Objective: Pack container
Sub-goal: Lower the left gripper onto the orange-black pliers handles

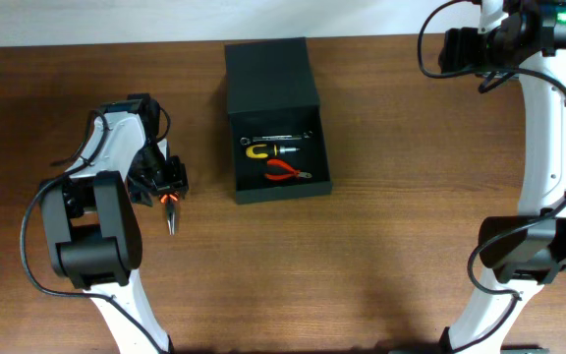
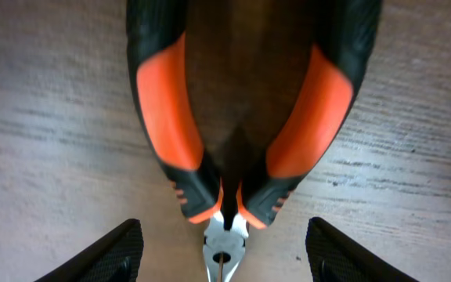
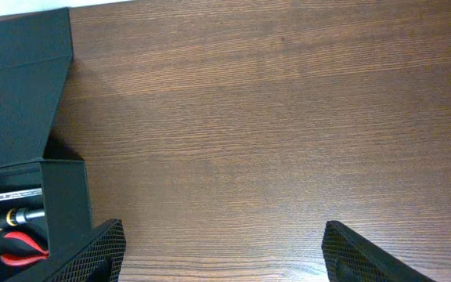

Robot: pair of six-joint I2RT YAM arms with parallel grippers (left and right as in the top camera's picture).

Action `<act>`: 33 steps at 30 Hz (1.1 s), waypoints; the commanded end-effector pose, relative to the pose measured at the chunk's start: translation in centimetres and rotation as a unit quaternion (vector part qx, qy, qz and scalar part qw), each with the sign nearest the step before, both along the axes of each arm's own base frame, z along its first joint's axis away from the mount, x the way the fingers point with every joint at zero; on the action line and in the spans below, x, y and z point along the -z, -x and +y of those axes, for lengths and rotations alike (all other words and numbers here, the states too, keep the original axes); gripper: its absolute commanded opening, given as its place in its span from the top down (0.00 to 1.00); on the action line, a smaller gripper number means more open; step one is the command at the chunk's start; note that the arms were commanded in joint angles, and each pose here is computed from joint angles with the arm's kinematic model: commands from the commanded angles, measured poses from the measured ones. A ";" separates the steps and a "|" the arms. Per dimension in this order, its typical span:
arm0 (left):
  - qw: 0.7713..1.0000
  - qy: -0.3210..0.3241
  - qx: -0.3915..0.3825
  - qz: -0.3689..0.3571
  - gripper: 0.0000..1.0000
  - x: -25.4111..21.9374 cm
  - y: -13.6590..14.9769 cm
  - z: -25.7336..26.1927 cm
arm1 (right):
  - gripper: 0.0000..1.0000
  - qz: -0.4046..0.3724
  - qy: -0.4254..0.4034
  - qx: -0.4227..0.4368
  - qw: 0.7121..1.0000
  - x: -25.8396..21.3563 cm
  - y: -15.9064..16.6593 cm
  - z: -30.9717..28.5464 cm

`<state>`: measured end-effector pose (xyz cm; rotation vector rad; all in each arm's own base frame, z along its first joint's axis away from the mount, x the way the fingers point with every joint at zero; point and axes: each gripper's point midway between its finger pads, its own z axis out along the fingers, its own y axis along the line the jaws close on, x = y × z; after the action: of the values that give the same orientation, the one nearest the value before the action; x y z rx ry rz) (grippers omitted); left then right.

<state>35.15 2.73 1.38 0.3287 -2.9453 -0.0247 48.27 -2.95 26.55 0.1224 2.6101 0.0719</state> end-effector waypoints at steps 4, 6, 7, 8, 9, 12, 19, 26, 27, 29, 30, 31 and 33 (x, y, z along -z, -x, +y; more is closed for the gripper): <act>0.999 0.003 0.049 -0.005 0.32 0.4 -0.5 0.2 | 0.20 0.001 0.009 0.010 1.000 0.2 -0.1 -0.5; 0.999 0.003 0.048 -0.004 0.32 0.6 -0.3 0.2 | 0.19 0.001 0.012 0.012 1.000 0.2 -0.1 -0.6; 0.999 0.003 0.048 -0.004 0.32 0.8 -0.2 0.2 | 0.19 0.001 0.011 0.014 1.000 0.2 -0.1 -0.8; 0.999 0.003 0.047 -0.004 0.33 1.0 -0.2 0.2 | 0.19 0.001 0.011 0.014 1.000 0.2 -0.1 -0.8; 0.999 0.003 0.046 -0.005 0.33 1.3 -0.1 0.2 | 0.19 0.002 0.011 0.015 1.000 0.2 0.0 -0.9; 0.999 0.005 0.045 -0.005 0.32 2.2 0.3 0.1 | 0.19 0.002 0.011 0.019 1.000 0.2 0.0 -1.3; 0.999 0.006 0.041 -0.006 0.32 3.5 0.9 0.0 | 0.19 0.002 0.011 0.027 1.000 0.2 0.1 -2.1; 0.998 0.006 0.057 -0.025 0.37 3.8 0.0 0.0 | 0.19 0.002 0.011 0.028 1.000 0.2 0.1 -2.1; 0.998 0.006 0.057 -0.027 0.37 3.8 -0.1 0.0 | 0.19 0.002 0.011 0.028 1.000 0.2 0.1 -2.1; 0.998 0.013 0.055 -0.030 0.37 3.8 -0.2 -0.2 | 0.19 0.002 0.011 0.028 1.000 0.2 0.1 -2.1; 0.998 0.017 0.055 -0.032 0.37 3.9 -0.2 -0.4 | 0.19 0.002 0.011 0.028 1.000 0.2 0.1 -2.1; 0.998 0.019 0.054 -0.033 0.37 3.9 -0.3 -0.4 | 0.19 0.002 0.011 0.028 1.000 0.2 0.1 -2.1; 0.998 0.023 0.054 -0.037 0.47 3.9 -0.5 -0.6 | 0.19 0.002 0.011 0.028 1.000 0.2 0.1 -2.1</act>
<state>36.72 2.76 -0.39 0.2025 -3.0755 -0.0067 48.15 -4.59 26.53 0.1643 2.6086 0.0347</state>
